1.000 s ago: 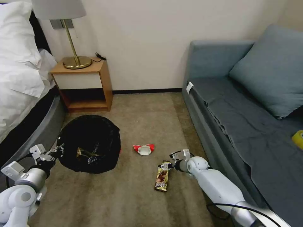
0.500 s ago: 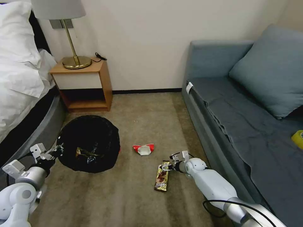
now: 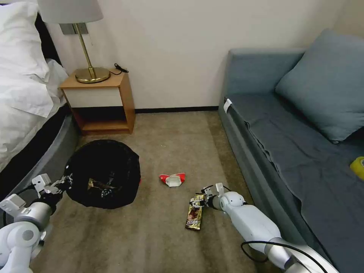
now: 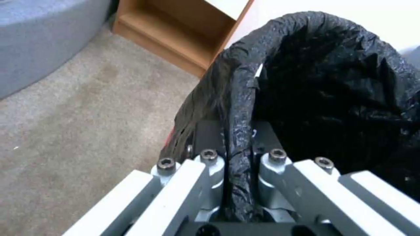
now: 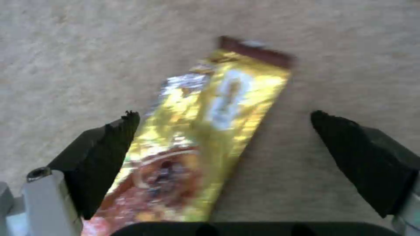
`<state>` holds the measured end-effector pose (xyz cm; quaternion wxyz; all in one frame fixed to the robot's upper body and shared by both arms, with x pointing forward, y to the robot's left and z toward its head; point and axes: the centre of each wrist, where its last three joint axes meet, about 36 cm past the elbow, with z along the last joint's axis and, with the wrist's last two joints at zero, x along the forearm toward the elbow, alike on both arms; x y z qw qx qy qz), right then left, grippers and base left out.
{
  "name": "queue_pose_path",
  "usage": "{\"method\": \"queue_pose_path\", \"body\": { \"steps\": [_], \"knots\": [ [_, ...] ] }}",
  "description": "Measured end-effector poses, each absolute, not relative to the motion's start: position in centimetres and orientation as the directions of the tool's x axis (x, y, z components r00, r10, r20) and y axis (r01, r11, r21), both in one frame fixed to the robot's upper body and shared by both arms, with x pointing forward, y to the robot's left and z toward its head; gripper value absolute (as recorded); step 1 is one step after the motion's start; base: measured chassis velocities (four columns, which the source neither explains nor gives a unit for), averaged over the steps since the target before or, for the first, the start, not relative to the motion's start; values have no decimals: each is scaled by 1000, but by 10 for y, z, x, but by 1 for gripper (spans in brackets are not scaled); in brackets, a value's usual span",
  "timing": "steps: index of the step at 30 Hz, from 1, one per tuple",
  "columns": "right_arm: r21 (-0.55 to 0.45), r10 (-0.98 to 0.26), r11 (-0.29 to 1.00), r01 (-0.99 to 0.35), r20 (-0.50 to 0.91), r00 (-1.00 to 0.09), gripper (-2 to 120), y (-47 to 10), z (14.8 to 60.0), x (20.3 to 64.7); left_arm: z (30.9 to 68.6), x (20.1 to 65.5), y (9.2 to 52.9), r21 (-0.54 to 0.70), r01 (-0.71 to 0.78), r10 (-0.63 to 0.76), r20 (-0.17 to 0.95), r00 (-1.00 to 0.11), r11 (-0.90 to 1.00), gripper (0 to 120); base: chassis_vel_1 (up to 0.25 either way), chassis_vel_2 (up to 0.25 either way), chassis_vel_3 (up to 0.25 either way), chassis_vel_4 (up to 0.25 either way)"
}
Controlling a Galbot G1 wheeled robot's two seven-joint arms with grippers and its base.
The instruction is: Pick up the trash bin, then pick up the garbage on the floor and place it into the trash bin.
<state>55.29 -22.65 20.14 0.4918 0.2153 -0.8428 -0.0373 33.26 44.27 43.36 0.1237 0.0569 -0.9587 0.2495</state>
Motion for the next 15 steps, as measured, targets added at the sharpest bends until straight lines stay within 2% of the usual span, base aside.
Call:
{"method": "queue_pose_path", "body": {
  "steps": [4,15],
  "knots": [
    [256,-373,919,-300,814,-445,100,-241,197,554,432,331,439,-467,-169,-44,265,-963,868,4,0,0,0,0],
    [255,-372,919,-301,817,-441,100,-234,189,552,432,333,441,-462,-167,-45,263,-964,871,4,0,0,0,0]
  ]
}}
